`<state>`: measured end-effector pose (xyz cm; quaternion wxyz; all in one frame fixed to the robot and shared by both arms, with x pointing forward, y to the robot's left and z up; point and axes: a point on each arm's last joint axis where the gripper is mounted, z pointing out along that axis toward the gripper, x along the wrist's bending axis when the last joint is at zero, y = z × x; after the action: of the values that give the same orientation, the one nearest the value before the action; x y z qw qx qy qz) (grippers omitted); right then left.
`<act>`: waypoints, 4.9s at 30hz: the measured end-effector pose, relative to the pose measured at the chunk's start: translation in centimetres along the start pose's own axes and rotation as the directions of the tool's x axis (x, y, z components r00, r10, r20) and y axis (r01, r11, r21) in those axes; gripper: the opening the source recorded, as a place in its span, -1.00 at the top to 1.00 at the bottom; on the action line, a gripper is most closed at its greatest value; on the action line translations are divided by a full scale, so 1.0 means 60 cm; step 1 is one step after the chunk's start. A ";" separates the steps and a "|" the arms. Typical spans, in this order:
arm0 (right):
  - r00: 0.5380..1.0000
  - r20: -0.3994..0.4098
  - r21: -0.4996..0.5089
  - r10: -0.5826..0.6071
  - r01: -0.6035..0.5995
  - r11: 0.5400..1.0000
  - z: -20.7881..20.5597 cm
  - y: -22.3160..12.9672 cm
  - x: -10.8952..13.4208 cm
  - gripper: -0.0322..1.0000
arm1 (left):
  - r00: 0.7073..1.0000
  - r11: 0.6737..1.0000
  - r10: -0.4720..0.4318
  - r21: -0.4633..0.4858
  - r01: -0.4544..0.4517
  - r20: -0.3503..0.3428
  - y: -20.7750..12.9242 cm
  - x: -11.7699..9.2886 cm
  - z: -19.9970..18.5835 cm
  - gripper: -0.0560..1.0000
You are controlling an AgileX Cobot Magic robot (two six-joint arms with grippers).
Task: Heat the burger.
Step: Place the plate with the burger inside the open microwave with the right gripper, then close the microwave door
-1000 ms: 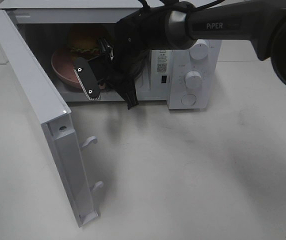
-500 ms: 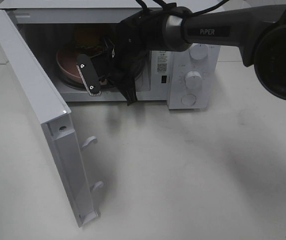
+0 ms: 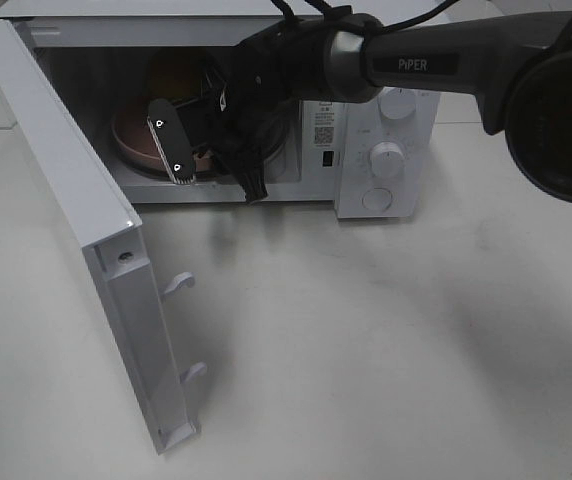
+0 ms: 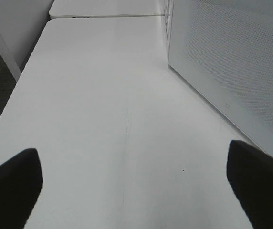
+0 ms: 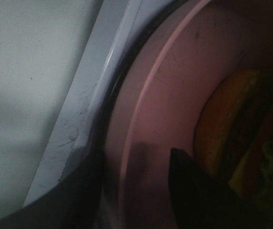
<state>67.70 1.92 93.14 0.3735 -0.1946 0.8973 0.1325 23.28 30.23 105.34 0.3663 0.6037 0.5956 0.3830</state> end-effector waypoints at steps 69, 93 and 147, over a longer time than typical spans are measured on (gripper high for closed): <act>0.823 -0.068 0.095 0.564 -0.557 0.825 -0.385 -0.061 0.192 -0.55 | 1.000 1.000 0.000 -0.001 0.000 0.000 0.000 0.000 0.000 -0.99; 0.349 0.052 0.345 0.936 -0.886 0.311 -0.572 -0.095 0.244 -0.55 | 1.000 1.000 0.000 -0.001 0.000 0.000 0.000 0.000 0.000 -0.99; -0.257 0.317 -0.265 0.913 -0.948 -0.175 -0.794 -0.129 0.432 -0.54 | 1.000 1.000 0.000 -0.001 0.000 0.000 0.000 0.000 0.000 -0.99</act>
<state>24.98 -29.71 106.35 0.3195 0.6117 0.6228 0.3686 23.28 30.23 105.35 0.3666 0.6035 0.5954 0.3833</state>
